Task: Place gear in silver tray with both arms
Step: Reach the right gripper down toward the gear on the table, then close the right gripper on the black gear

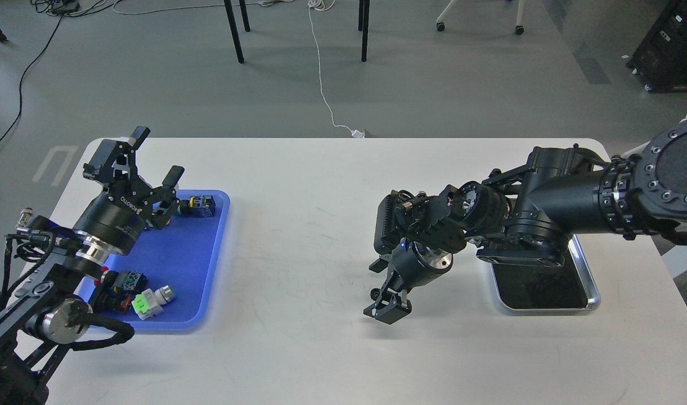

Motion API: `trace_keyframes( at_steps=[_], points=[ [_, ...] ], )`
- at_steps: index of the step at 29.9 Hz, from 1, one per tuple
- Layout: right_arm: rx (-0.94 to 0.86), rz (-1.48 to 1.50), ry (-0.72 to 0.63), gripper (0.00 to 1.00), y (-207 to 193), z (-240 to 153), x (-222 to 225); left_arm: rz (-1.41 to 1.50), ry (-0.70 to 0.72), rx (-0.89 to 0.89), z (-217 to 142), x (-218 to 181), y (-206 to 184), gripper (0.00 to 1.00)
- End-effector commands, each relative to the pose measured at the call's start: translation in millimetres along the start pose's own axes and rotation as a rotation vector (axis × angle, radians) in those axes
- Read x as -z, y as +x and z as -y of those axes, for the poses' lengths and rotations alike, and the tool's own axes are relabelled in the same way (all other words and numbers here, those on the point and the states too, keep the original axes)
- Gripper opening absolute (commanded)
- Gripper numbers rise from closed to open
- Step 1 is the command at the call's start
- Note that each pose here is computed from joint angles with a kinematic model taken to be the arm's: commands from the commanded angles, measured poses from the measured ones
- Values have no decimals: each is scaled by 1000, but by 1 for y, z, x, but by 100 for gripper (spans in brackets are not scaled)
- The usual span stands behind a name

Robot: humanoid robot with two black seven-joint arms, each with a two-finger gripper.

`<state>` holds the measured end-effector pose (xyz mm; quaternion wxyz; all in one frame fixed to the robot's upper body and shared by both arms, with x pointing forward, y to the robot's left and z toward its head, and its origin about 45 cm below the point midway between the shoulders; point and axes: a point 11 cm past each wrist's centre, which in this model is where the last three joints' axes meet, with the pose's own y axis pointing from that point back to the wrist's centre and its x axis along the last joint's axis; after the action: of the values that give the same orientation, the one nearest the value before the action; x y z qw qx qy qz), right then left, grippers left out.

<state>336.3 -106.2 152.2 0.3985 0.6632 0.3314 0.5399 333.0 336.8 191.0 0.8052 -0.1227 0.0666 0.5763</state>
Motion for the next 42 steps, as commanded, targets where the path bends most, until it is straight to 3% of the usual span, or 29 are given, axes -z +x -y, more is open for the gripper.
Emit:
trace_keyframes(
  at_steps=[1, 4, 14, 19, 25, 39, 42],
  points=[
    [-1, 3, -3, 74, -1, -1, -1, 0, 0, 0, 0, 0, 0, 98],
    [0, 4, -3, 66, -2, -1, -1, -2, -3, -1, 0, 0, 0, 98],
    [14, 8, 5, 63, -8, 3, 1, -8, -5, -1, 1, 1, -2, 98],
    [5, 4, 1, 49, -9, 3, 0, -11, -6, -2, 1, 2, -3, 98],
    [5, 3, 3, 41, -9, 4, 1, -13, -7, -2, 1, 2, -3, 98],
    [-4, 11, 3, 41, -13, 7, 0, -25, -10, 0, 3, 5, -7, 98],
    [-1, 10, 3, 31, -13, 8, 0, -25, -10, 0, 3, 5, -7, 98]
  ],
)
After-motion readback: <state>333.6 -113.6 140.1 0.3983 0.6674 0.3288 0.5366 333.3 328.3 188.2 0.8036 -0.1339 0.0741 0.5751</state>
